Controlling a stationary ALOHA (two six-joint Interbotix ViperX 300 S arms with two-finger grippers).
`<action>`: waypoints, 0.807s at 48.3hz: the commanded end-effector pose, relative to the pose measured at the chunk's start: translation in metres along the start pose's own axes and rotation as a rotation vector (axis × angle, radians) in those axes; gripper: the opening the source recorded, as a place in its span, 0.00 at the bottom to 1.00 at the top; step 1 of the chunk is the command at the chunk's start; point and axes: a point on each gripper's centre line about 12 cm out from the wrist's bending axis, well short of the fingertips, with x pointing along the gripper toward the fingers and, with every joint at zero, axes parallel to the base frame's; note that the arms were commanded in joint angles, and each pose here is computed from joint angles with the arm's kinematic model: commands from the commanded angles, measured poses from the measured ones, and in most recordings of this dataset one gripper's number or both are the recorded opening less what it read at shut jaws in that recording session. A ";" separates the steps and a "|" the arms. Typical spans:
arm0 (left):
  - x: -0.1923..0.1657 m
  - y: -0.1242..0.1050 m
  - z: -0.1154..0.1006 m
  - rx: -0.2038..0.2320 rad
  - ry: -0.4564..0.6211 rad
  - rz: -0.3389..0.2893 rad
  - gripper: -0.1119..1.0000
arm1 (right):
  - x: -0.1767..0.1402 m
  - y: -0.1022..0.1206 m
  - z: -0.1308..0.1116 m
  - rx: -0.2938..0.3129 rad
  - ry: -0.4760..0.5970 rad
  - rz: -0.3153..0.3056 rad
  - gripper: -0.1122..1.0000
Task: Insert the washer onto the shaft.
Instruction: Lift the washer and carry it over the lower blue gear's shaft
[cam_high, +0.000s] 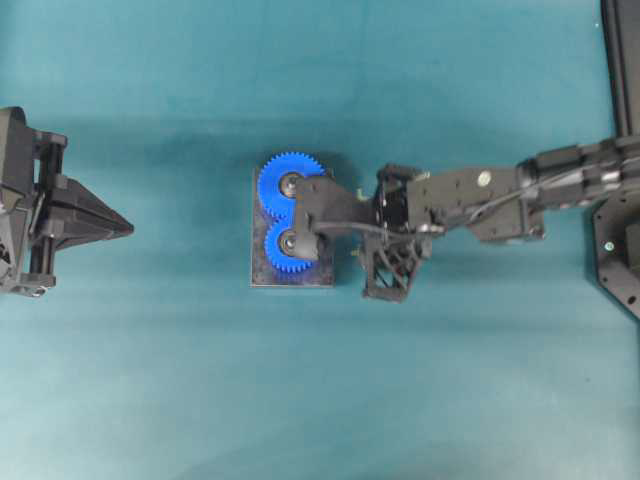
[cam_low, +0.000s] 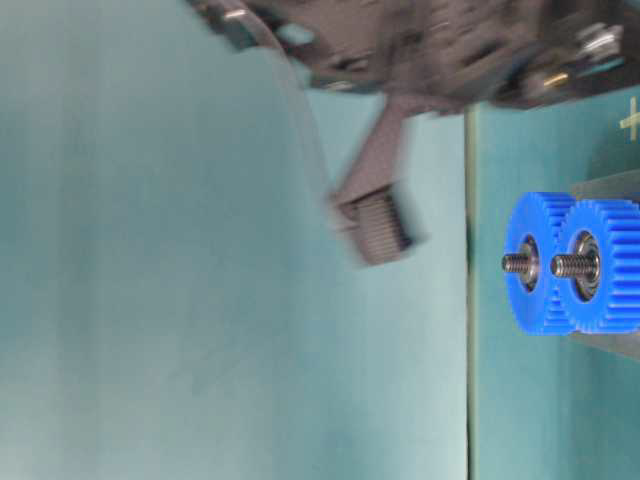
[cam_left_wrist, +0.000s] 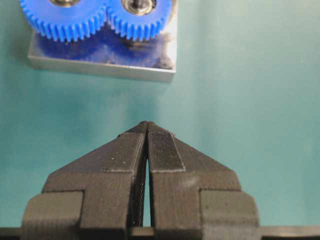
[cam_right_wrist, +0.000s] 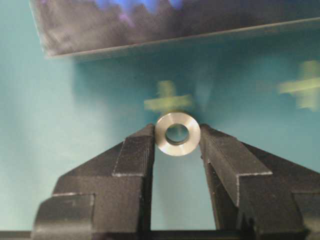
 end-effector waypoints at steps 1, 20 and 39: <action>-0.001 -0.001 0.009 -0.007 -0.025 -0.002 0.10 | -0.035 0.002 0.019 0.003 -0.087 0.008 0.37; -0.001 -0.001 0.008 -0.013 -0.023 -0.001 0.10 | -0.076 0.017 0.074 -0.047 -0.206 0.025 0.37; -0.001 -0.001 0.007 -0.015 -0.023 -0.002 0.10 | -0.062 0.025 0.093 -0.085 -0.199 0.024 0.37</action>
